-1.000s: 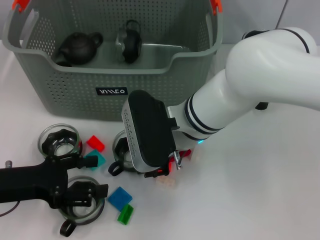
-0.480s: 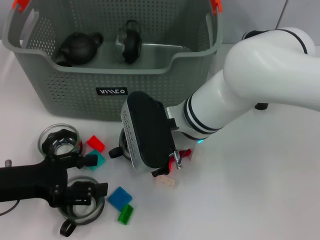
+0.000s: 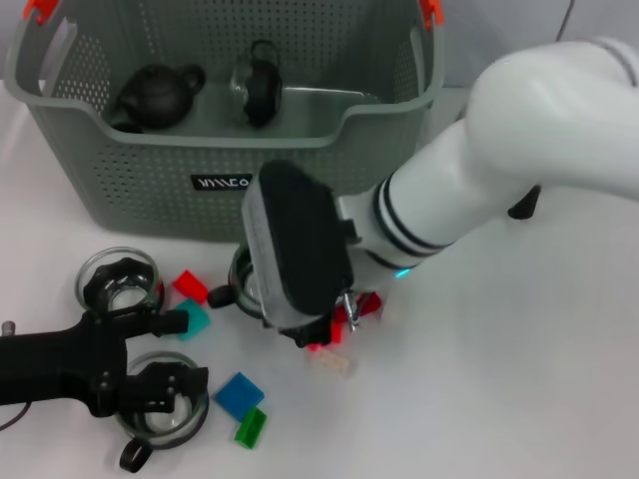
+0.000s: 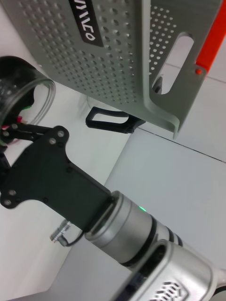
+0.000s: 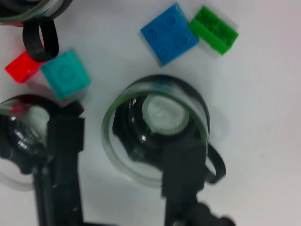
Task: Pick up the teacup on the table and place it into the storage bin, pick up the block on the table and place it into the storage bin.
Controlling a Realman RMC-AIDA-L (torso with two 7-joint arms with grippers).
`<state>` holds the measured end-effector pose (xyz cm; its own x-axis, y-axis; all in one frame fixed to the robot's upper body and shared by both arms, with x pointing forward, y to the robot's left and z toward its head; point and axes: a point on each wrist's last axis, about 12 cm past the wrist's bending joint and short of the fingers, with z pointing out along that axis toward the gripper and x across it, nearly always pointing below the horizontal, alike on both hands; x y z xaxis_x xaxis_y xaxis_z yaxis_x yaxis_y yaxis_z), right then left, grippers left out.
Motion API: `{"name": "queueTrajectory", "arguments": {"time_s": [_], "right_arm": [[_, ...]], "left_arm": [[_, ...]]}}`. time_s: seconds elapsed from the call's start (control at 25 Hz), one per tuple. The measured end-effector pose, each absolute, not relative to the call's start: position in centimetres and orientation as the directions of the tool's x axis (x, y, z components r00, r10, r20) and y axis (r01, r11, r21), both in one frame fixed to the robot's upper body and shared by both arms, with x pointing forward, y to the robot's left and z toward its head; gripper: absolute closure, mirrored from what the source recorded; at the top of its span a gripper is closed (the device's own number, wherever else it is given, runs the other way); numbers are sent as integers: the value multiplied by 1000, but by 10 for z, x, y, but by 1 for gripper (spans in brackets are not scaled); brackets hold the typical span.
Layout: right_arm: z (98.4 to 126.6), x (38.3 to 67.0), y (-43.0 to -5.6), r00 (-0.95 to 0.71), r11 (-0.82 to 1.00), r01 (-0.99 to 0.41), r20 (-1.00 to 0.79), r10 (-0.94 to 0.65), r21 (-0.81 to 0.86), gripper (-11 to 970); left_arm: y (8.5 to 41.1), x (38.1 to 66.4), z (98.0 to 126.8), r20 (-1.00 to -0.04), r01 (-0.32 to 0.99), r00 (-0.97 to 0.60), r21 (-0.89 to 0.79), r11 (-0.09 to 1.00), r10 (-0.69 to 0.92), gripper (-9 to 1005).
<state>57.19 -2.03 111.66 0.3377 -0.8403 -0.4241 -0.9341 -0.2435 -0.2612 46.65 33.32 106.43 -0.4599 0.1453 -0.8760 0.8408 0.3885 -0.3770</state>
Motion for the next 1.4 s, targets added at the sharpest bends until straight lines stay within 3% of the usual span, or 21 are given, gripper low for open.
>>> {"name": "queueTrajectory", "arguments": {"time_s": [0.24, 0.8, 1.12, 1.4], "right_arm": [[1142, 573, -33, 267, -179, -960, -521, -811, -214, 899], [1237, 576, -80, 108, -93, -994, -755, -647, -63, 899], [1290, 612, -104, 70, 113, -983, -869, -490, -144, 898], [1288, 654, -101, -27, 312, -936, -849, -528, -165, 898]], "left_arm": [[335, 466, 1065, -878, 843, -456, -373, 388, 148, 87], [335, 465, 1065, -878, 844, -454, -370, 388, 149, 86], [334, 468, 1066, -881, 848, -448, -365, 383, 152, 86], [331, 470, 1066, -884, 853, -441, -359, 378, 155, 86]]}}
